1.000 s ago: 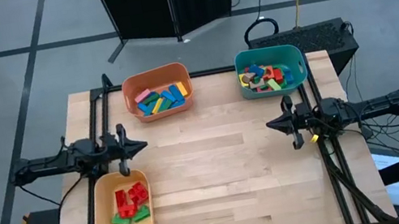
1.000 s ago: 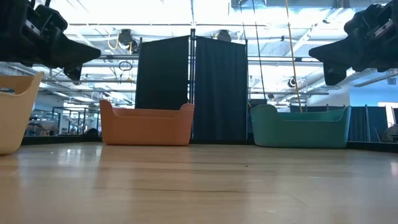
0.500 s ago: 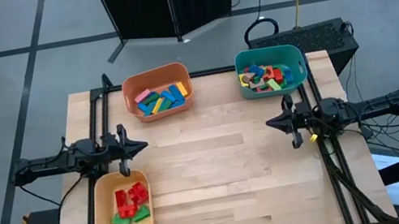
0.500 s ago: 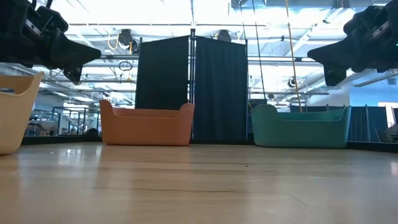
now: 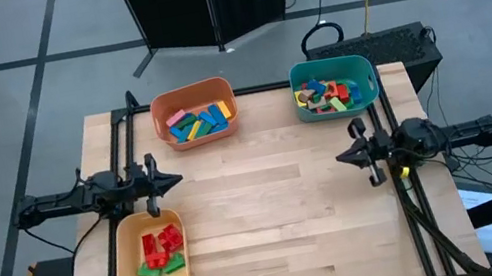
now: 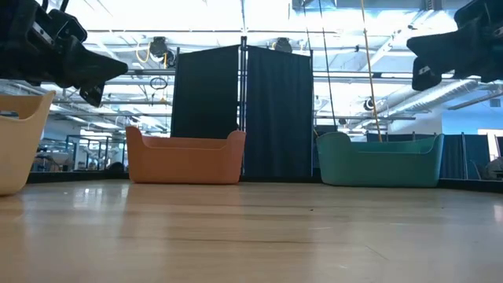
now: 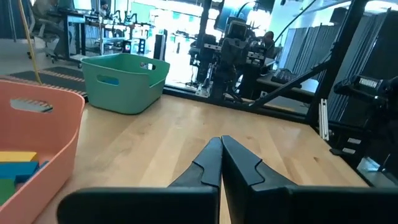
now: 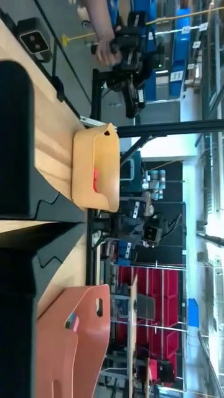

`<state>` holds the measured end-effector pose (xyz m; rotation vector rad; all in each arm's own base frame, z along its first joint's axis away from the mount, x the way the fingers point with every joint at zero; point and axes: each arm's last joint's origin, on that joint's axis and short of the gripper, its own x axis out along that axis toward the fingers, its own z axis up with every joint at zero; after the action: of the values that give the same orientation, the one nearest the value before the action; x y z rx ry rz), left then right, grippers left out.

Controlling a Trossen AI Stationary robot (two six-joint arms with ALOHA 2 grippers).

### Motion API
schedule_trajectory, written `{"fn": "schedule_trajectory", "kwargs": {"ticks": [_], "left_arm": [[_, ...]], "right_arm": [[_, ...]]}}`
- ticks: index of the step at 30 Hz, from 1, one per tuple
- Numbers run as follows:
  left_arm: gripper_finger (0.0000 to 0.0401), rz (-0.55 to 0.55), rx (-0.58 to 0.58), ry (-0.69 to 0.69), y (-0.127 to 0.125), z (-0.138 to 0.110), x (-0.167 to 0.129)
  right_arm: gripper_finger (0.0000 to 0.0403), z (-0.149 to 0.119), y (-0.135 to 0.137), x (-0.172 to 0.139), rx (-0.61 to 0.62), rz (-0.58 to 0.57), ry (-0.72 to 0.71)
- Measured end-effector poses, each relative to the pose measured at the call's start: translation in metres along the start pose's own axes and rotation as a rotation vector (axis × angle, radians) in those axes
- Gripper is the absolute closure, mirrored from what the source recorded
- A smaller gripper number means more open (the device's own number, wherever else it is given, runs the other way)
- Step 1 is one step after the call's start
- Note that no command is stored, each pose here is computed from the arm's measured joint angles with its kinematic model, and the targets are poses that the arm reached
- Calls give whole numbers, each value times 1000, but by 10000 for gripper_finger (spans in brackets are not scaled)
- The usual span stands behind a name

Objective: Sort blocks by size
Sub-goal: Return to Home Position

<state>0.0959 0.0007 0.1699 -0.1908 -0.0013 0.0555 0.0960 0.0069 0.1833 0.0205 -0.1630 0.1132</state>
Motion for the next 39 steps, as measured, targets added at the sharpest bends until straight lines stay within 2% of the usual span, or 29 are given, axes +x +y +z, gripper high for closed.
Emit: {"fn": "schedule_trajectory", "kwargs": {"ticks": [6,39], "left_arm": [[396,1,47,1,0,0,0],[396,7,42,-1,0,0,1]], "right_arm": [[403,-2,0,-1,23,-1,22],[403,-2,0,0,47,-6,18]]}}
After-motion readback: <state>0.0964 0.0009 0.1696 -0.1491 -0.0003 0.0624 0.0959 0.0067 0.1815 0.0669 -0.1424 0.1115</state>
